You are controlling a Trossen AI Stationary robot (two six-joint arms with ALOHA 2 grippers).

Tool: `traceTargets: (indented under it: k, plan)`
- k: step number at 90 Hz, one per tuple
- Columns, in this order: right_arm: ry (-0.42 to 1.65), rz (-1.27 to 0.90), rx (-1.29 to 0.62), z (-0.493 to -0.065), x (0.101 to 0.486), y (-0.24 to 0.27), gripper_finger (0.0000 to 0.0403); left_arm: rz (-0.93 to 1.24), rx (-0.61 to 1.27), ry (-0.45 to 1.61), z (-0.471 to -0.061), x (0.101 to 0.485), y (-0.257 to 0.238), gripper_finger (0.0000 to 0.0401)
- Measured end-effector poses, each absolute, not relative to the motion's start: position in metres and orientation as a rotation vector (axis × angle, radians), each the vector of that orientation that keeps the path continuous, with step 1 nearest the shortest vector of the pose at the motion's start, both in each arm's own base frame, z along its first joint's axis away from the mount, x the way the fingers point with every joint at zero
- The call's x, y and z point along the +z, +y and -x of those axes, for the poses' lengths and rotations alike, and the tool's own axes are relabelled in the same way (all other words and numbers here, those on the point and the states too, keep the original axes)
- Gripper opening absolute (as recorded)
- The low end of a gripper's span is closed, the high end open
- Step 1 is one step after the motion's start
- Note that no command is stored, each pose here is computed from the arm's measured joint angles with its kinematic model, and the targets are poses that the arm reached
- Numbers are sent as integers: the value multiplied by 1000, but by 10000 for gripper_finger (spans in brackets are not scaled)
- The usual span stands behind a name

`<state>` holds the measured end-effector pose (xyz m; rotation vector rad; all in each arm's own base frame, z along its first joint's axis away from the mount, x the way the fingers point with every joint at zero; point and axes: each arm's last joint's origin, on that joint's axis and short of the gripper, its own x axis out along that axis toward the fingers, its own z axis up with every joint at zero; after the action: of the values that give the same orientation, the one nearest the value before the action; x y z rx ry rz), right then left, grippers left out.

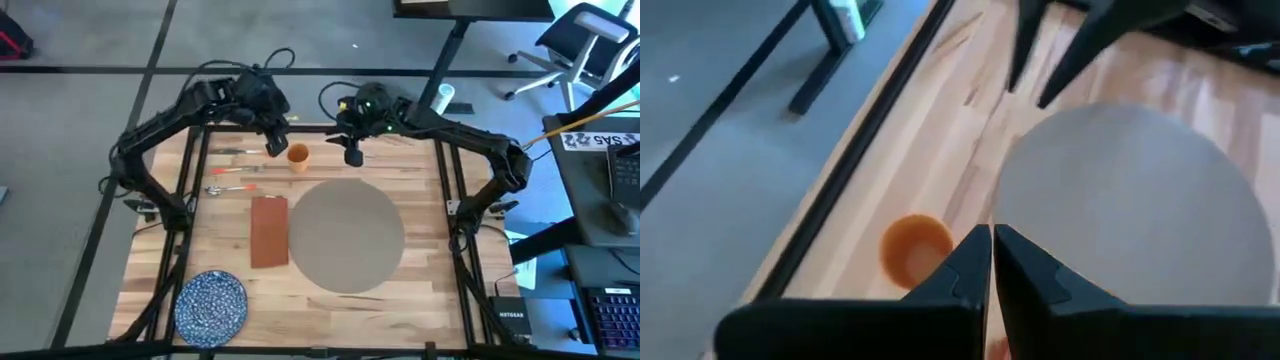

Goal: Set table place
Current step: Move the yellow cup to the top right of the table

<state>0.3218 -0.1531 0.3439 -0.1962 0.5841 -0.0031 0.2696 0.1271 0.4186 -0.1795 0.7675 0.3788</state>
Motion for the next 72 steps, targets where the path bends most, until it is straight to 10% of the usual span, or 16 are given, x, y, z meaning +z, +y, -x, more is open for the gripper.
traceTargets:
  k: [72]
  plan:
    - [680,315,0,-353,315,-136,136,245,369,535,-226,368,105,0]
